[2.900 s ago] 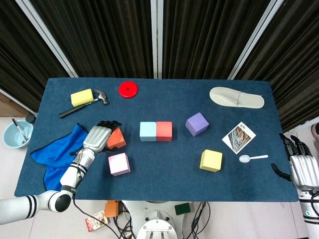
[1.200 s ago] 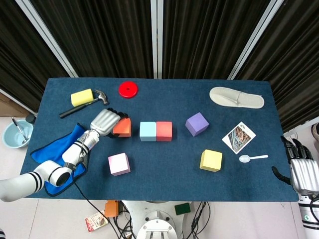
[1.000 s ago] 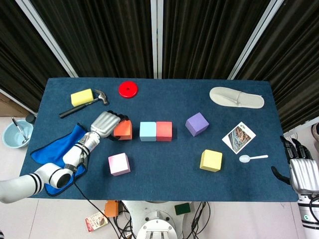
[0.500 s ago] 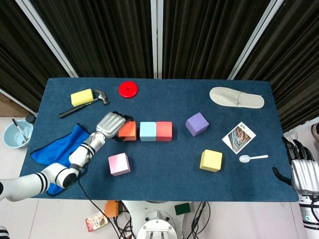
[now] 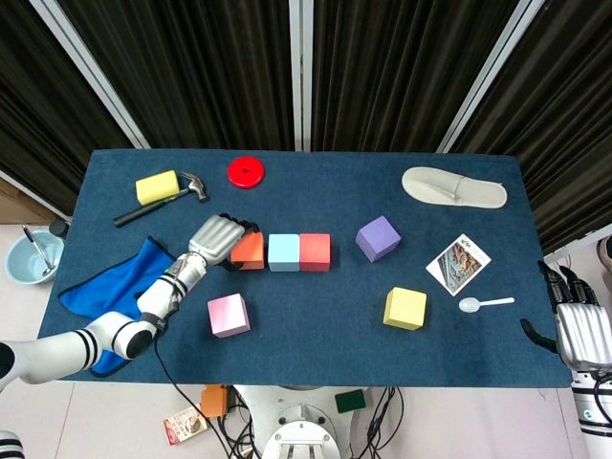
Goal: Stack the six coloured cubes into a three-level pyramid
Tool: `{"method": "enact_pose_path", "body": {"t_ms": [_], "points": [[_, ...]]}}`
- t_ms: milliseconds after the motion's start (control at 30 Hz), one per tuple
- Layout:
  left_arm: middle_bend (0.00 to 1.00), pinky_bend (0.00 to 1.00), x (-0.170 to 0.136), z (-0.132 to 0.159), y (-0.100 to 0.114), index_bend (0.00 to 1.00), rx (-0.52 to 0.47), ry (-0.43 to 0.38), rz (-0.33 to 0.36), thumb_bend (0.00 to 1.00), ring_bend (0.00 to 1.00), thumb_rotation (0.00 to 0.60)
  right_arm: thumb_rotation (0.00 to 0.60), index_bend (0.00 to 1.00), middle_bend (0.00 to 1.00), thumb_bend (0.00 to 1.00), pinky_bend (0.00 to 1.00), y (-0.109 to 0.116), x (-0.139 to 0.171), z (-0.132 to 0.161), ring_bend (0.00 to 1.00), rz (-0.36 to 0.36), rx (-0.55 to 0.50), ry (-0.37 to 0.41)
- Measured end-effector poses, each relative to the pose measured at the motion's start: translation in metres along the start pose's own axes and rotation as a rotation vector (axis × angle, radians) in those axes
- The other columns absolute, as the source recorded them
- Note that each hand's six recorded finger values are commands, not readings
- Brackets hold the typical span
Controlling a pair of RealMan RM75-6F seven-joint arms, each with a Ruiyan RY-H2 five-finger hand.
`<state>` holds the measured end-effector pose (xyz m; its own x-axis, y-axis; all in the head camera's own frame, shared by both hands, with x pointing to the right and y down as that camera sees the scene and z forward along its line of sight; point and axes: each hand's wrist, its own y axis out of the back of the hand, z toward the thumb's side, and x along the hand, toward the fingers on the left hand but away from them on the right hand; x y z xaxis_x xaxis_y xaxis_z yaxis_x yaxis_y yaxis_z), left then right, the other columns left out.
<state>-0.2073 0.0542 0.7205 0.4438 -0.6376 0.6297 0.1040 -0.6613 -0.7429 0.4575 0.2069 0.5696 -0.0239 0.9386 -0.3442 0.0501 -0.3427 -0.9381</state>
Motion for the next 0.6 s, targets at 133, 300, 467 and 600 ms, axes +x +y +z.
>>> {"method": "enact_pose_path", "body": {"t_ms": [133,300,467,600], "points": [[0.34,0.29,-0.0004,-0.0001,-0.0019,0.31,0.001,0.003,-0.007,0.21,0.36,0.594,0.600,0.05,0.15,0.21,0.19,-0.0008,0.0001,-0.0006,0.08,0.003,-0.001,0.000],[0.34,0.29,0.0000,0.0027,-0.0033,0.31,0.002,-0.002,-0.009,0.21,0.36,0.593,0.600,0.05,0.15,0.21,0.19,-0.0012,0.0001,-0.0012,0.08,0.004,-0.001,0.000],[0.34,0.29,0.0030,0.0047,-0.0032,0.31,0.003,-0.004,-0.010,0.21,0.35,0.591,0.600,0.05,0.15,0.21,0.19,-0.0016,0.0012,-0.0024,0.08,0.007,0.000,-0.005],[0.34,0.29,0.0044,0.0051,-0.0039,0.31,0.004,-0.004,-0.013,0.21,0.35,0.591,0.600,0.05,0.15,0.21,0.19,-0.0013,0.0017,-0.0029,0.08,0.006,0.001,-0.007]]}}
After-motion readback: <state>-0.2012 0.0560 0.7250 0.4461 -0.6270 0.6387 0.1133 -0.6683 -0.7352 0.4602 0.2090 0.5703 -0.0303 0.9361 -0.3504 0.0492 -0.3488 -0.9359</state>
